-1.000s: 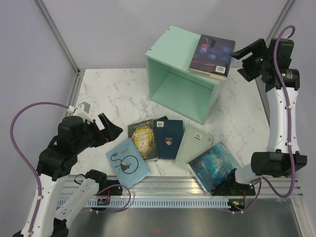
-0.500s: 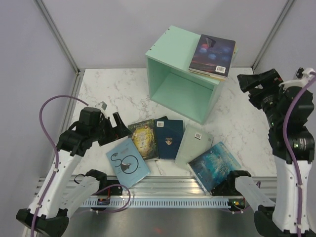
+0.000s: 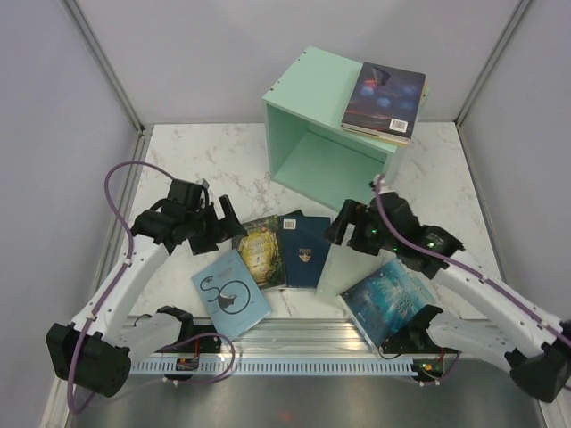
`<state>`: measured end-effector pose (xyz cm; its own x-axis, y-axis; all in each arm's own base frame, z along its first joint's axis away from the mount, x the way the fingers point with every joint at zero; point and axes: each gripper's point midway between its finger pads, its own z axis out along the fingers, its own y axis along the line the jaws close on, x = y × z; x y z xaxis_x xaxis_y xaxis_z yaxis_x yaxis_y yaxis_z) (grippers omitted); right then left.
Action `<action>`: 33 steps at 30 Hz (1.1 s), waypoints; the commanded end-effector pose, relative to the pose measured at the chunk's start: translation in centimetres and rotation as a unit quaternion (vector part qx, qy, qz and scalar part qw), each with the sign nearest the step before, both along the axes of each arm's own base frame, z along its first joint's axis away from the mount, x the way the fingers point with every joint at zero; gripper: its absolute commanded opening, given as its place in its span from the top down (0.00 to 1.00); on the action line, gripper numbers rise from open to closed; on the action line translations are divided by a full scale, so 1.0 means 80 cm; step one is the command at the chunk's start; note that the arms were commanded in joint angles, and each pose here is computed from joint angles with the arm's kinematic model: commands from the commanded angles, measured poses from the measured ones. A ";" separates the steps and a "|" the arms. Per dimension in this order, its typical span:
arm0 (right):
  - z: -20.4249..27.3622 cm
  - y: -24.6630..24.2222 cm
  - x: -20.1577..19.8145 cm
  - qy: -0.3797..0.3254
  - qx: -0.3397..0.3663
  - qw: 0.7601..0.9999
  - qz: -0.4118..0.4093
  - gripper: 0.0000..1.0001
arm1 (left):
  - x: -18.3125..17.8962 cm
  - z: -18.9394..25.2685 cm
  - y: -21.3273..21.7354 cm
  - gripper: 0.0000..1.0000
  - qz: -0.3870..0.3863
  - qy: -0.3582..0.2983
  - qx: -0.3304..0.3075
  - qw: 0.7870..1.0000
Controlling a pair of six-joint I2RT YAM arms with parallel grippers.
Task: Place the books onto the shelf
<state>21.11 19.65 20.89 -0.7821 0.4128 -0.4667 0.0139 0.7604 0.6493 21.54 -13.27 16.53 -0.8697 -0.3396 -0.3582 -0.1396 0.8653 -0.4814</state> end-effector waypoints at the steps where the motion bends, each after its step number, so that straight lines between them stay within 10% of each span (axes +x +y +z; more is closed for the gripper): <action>1: 0.019 0.085 -0.005 -0.055 -0.004 0.997 0.060 0.09 | 0.008 -0.014 0.007 0.00 0.042 0.016 0.006 0.999; 15: -0.085 0.239 -0.083 0.090 0.151 0.962 0.210 0.09 | -0.003 -0.101 0.070 0.00 0.114 0.116 0.048 0.985; 33: -0.176 0.277 -0.159 0.182 0.177 0.941 0.223 0.14 | 0.000 -0.131 0.069 0.00 0.117 0.152 0.020 0.981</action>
<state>8.54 40.61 6.19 -0.9971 0.0652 -0.0380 0.0030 0.5375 0.8432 20.98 -7.40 6.18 -0.8249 -0.5557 -0.1040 -0.5006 0.8034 -0.3224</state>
